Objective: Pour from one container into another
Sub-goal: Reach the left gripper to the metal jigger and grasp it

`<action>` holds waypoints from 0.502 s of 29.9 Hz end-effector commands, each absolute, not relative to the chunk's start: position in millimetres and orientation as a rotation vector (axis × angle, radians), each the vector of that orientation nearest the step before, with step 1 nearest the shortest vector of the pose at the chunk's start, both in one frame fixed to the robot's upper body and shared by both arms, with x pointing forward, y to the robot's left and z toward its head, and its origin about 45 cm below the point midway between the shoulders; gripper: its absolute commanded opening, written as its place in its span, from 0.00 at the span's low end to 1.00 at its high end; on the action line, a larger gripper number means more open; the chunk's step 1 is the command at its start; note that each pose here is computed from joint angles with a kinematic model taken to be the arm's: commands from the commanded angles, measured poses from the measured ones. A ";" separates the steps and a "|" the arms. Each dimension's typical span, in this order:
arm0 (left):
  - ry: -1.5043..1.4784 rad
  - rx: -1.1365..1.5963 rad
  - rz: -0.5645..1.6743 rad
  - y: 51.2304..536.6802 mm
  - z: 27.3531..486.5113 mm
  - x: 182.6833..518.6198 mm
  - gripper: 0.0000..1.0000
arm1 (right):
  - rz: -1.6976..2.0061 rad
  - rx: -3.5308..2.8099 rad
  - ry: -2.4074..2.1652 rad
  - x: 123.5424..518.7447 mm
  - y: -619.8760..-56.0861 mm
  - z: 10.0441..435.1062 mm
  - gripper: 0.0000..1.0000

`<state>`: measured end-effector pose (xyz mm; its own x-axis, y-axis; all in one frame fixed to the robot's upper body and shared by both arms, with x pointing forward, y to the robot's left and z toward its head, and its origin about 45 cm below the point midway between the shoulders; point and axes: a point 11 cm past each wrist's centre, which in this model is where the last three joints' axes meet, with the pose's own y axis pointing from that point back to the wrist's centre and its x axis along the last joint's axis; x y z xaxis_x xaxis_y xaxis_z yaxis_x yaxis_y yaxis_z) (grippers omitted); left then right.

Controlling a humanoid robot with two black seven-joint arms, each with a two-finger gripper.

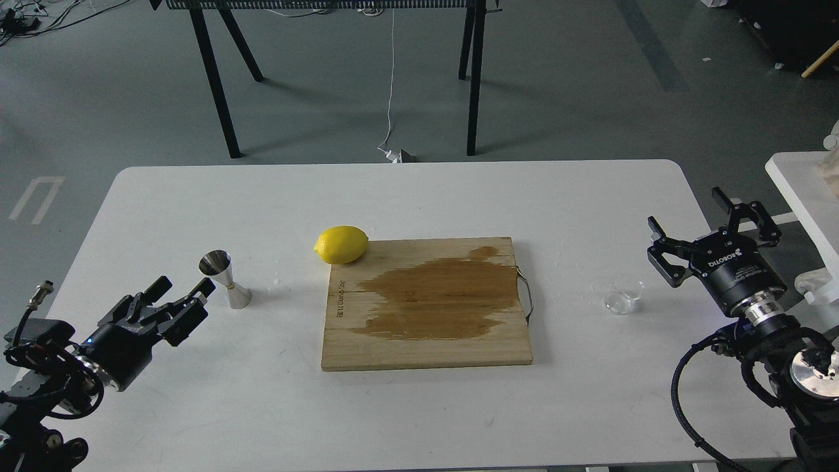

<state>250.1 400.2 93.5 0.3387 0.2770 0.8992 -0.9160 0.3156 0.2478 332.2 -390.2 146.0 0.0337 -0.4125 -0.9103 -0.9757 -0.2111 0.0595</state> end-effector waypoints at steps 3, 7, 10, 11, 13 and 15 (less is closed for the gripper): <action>-0.842 0.928 0.942 401.3 79.6 246.7 0.99 | 1.150 -1.688 1.418 332.1 -390.6 146.1 0.99; -0.821 0.949 0.958 401.8 68.7 248.2 0.99 | 1.146 -1.685 1.420 332.3 -392.0 146.7 0.99; -0.821 0.949 0.962 398.0 65.1 253.5 0.99 | 1.144 -1.685 1.423 331.8 -393.6 147.0 0.99; -0.818 0.956 0.951 397.3 62.0 252.8 0.99 | 1.145 -1.685 1.423 331.5 -393.4 146.8 0.99; -0.820 0.957 0.930 393.7 59.2 253.7 0.99 | 1.145 -1.685 1.423 331.4 -393.4 146.8 0.99; -0.821 0.952 0.920 389.9 57.6 254.8 0.99 | 1.147 -1.683 1.425 330.4 -393.6 145.7 0.99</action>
